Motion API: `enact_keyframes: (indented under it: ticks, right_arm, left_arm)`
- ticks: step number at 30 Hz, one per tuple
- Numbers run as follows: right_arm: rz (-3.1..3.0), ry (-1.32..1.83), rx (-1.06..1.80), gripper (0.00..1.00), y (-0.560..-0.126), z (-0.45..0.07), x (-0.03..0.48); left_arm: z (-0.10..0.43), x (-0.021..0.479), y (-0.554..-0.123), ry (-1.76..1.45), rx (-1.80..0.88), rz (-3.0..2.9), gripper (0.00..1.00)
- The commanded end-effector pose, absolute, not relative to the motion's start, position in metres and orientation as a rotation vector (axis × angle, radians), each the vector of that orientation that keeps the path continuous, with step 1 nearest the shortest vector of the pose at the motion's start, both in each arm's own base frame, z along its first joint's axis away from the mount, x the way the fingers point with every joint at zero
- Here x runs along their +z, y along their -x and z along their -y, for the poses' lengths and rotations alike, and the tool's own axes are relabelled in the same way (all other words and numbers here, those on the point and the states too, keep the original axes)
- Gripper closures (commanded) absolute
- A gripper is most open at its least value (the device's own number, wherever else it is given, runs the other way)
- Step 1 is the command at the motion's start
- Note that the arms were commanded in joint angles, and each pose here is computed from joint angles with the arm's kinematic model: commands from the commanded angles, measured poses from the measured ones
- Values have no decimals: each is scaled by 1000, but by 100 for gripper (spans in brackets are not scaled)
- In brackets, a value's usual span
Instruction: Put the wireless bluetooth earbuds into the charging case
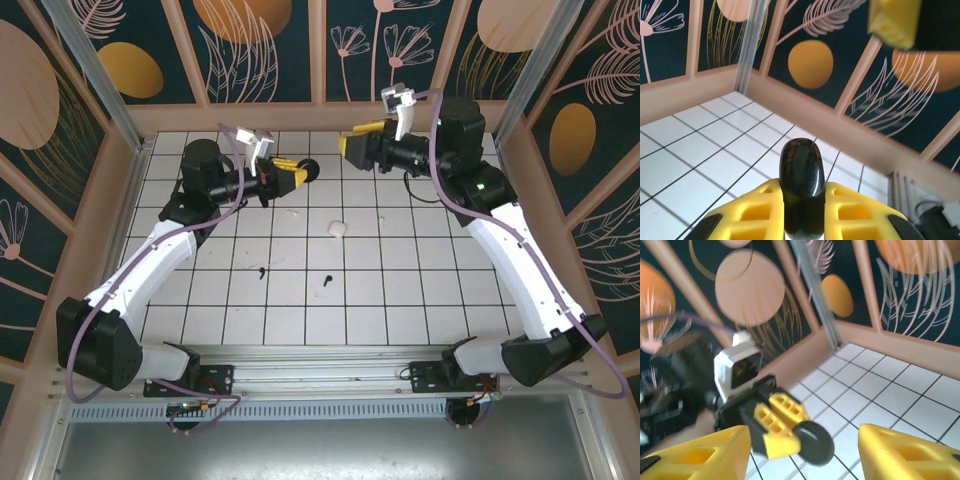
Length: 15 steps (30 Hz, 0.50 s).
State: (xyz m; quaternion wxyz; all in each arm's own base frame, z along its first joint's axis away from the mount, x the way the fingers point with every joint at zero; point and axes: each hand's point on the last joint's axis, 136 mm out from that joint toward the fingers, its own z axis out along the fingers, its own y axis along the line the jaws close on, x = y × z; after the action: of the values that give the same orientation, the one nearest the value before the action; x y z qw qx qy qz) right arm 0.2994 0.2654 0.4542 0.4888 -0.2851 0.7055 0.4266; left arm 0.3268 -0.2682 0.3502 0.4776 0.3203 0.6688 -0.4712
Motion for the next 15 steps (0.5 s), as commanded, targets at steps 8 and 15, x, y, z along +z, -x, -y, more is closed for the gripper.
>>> enact_keyframes:
  ticks: [8,15]
  right_arm:
    - [-1966,1161,1068,38,-252,-312,343]
    - [-1956,1235,1136,37,-241,-328,333]
  left_arm:
    - [262,328,-279,-1224,-948,-1507,100]
    - [258,313,-274,-1302,-920,-1564,100]
